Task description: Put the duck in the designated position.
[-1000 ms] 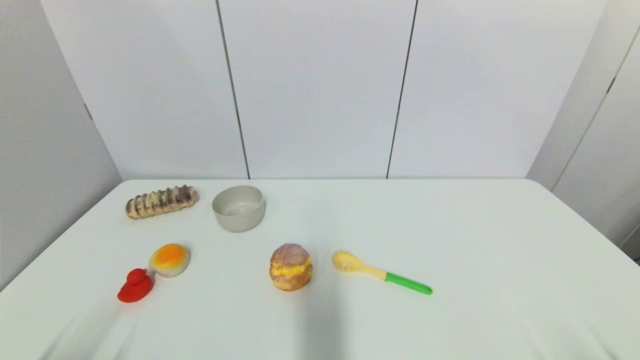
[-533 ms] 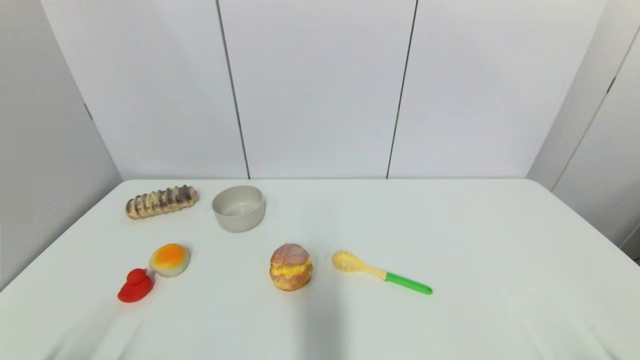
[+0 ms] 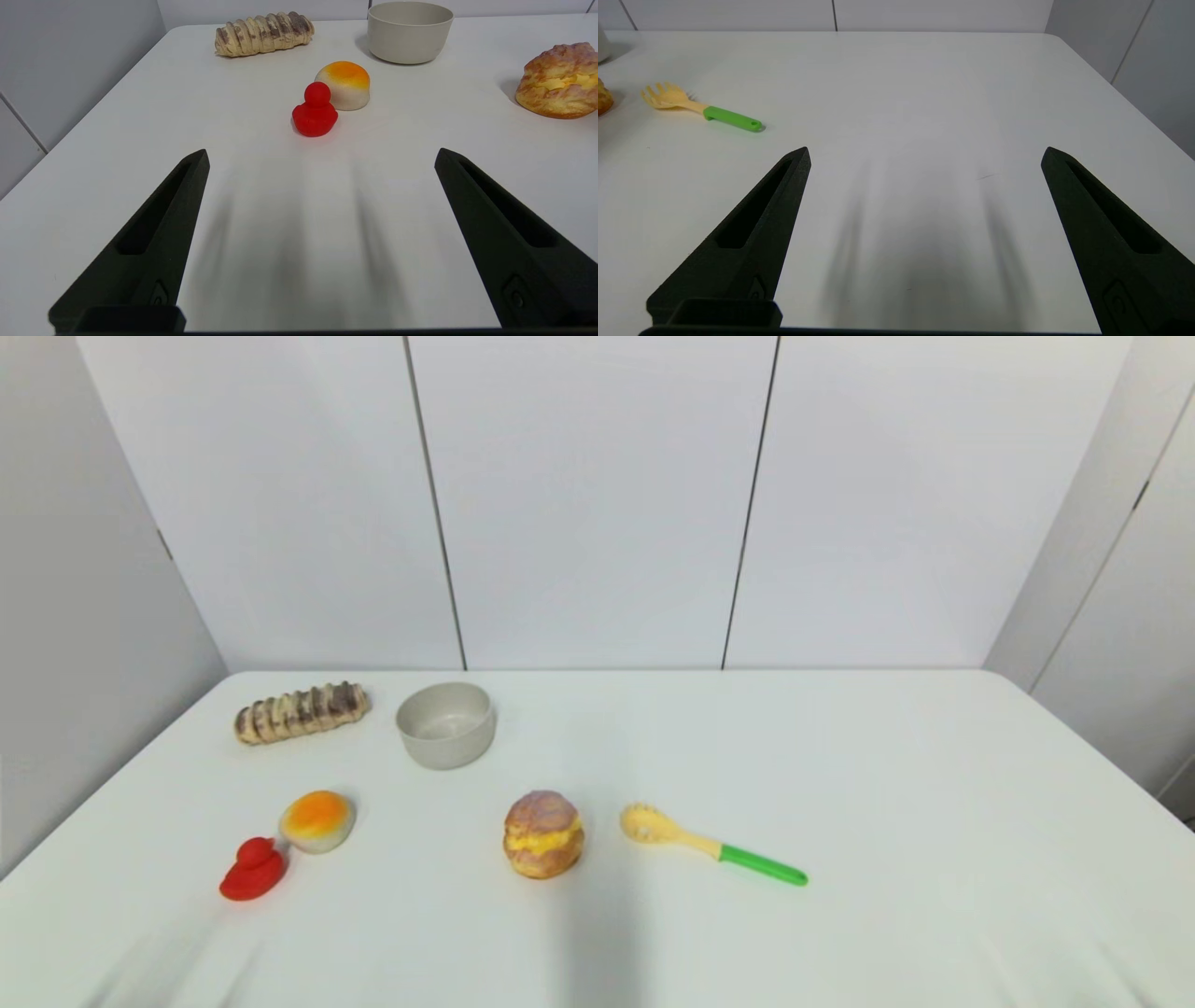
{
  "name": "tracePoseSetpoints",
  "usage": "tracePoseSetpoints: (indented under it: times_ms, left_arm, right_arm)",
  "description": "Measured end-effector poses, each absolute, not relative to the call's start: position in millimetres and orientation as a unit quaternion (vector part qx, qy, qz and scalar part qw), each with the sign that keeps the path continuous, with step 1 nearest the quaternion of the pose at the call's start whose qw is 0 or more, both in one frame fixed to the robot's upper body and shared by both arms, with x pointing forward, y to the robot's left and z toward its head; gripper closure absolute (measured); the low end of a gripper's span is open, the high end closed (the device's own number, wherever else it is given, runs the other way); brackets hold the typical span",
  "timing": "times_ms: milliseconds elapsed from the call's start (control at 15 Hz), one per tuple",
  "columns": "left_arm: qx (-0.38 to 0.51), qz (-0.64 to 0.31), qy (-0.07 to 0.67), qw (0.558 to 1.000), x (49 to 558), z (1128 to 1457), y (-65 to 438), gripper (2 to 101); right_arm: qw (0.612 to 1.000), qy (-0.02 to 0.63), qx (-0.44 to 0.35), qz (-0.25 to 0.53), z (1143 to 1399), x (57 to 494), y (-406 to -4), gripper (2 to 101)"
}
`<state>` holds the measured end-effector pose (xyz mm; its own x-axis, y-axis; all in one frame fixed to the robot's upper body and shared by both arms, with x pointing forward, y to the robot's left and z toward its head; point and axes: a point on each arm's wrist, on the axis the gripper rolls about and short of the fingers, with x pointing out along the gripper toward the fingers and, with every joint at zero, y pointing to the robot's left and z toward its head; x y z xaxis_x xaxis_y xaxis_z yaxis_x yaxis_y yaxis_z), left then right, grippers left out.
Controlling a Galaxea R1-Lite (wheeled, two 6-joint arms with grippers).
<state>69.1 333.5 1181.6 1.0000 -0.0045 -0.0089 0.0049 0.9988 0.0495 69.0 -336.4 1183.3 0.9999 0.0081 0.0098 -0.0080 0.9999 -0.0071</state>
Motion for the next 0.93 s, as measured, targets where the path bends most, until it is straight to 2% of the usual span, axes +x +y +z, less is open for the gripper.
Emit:
tracePoseSetpoints:
  times_ms: [933]
  left_arm:
    - [0.025, -0.002, 0.005, 1.000, 69.1, 1181.6, 333.5, 5.4]
  right_arm:
    - [1.000, -0.005, 0.004, -0.001, 1183.4, 69.0, -336.7, 4.3]
